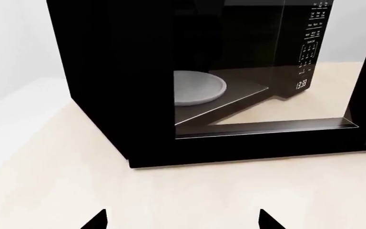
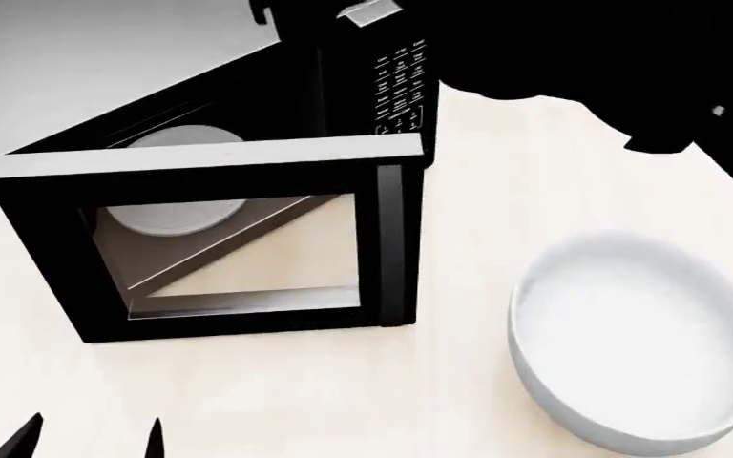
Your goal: Open the microwave.
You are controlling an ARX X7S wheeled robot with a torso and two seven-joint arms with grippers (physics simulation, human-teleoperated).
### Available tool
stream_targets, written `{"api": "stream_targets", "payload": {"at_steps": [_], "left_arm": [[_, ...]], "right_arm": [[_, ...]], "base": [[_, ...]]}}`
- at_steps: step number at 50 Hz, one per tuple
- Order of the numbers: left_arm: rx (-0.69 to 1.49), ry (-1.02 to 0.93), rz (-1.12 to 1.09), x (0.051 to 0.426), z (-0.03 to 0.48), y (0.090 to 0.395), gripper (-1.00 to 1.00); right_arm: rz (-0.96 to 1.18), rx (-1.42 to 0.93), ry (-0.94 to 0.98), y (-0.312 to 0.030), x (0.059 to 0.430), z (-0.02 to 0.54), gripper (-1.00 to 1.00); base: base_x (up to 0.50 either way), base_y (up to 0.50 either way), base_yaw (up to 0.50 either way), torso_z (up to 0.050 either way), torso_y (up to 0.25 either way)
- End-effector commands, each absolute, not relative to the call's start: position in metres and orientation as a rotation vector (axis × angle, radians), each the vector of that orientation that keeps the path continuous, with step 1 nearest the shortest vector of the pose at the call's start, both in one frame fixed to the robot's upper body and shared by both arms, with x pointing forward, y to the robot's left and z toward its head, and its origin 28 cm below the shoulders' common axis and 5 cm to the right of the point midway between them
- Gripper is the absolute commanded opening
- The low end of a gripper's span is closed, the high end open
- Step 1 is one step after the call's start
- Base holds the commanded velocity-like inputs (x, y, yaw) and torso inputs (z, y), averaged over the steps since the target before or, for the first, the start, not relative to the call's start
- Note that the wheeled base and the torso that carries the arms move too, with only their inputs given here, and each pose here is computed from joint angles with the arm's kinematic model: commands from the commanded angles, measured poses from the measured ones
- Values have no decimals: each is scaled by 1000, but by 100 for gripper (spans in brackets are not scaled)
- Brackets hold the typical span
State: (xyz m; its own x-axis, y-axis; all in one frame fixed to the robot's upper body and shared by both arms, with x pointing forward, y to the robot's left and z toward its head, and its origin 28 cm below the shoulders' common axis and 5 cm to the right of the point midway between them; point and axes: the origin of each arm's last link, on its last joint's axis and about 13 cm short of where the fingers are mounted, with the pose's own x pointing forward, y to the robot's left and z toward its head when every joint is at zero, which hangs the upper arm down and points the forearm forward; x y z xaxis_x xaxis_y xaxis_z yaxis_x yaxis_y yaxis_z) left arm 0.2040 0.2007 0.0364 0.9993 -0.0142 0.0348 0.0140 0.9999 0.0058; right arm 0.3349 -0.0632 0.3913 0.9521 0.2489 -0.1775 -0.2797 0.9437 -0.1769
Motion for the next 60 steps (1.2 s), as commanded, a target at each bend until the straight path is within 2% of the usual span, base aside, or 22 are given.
{"api": "stream_targets", "payload": {"at_steps": [1, 24, 60], "left_arm": [[6, -35, -14, 204, 37, 200, 100], [1, -33, -9, 204, 35, 202, 100], [12, -37, -15, 204, 36, 200, 100]], "right_arm": [[262, -189, 193, -63, 348, 381, 100], [259, -178, 256, -56, 372, 352, 100], [272, -184, 331, -53, 383, 314, 100]], "base": [[0, 0, 0, 0, 0], [0, 0, 0, 0, 0], [0, 0, 0, 0, 0]]}}
